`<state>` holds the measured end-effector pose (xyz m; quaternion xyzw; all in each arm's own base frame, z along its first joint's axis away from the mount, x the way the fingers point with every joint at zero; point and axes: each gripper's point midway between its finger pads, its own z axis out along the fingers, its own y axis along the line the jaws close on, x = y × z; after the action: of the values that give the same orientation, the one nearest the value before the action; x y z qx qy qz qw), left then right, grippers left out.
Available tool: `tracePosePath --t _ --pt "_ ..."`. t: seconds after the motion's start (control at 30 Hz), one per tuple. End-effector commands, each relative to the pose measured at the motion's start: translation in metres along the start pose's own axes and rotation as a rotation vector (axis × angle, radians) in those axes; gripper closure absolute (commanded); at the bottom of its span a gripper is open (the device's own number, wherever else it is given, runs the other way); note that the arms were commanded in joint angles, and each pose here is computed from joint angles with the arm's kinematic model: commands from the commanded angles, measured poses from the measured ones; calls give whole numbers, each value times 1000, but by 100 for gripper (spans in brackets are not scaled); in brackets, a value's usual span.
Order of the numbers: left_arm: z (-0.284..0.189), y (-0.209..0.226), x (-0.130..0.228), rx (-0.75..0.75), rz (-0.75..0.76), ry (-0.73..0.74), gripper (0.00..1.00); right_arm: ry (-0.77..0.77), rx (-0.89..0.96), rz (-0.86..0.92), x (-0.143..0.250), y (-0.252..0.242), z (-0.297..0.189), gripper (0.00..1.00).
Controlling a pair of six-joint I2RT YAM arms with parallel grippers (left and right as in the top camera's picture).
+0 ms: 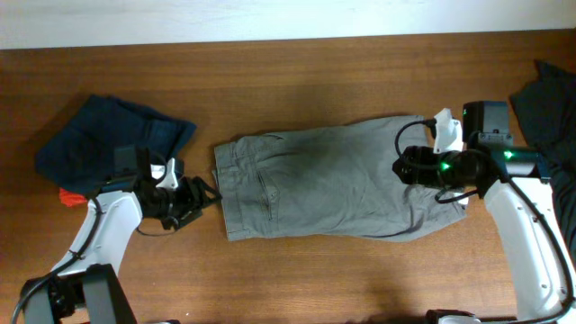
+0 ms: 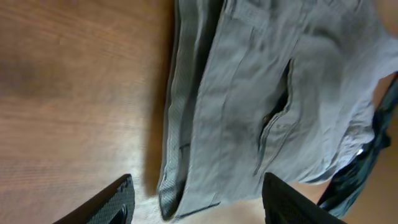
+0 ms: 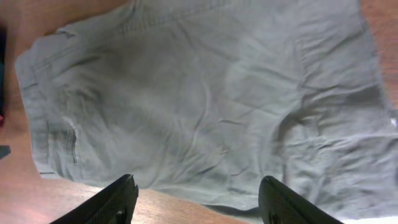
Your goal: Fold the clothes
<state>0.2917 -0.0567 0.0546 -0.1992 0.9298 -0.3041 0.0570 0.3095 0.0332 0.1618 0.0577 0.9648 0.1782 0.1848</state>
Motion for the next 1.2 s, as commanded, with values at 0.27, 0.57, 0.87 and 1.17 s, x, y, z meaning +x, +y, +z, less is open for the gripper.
tracePosePath --t 0.27,0.57,0.87,1.17 --pt "42 22 -6 -22 -153 61 36 1 34 -21 -3 -3 -2 33" --pt "77 16 1 -15 -92 121 36 0 34 -21 -3 -3 -2 34" --pt "78 7 -17 16 -39 59 69 0 33 -21 -3 -3 -2 34" --pt "69 -3 -26 14 132 54 99 1 34 -21 -3 -3 -2 34"
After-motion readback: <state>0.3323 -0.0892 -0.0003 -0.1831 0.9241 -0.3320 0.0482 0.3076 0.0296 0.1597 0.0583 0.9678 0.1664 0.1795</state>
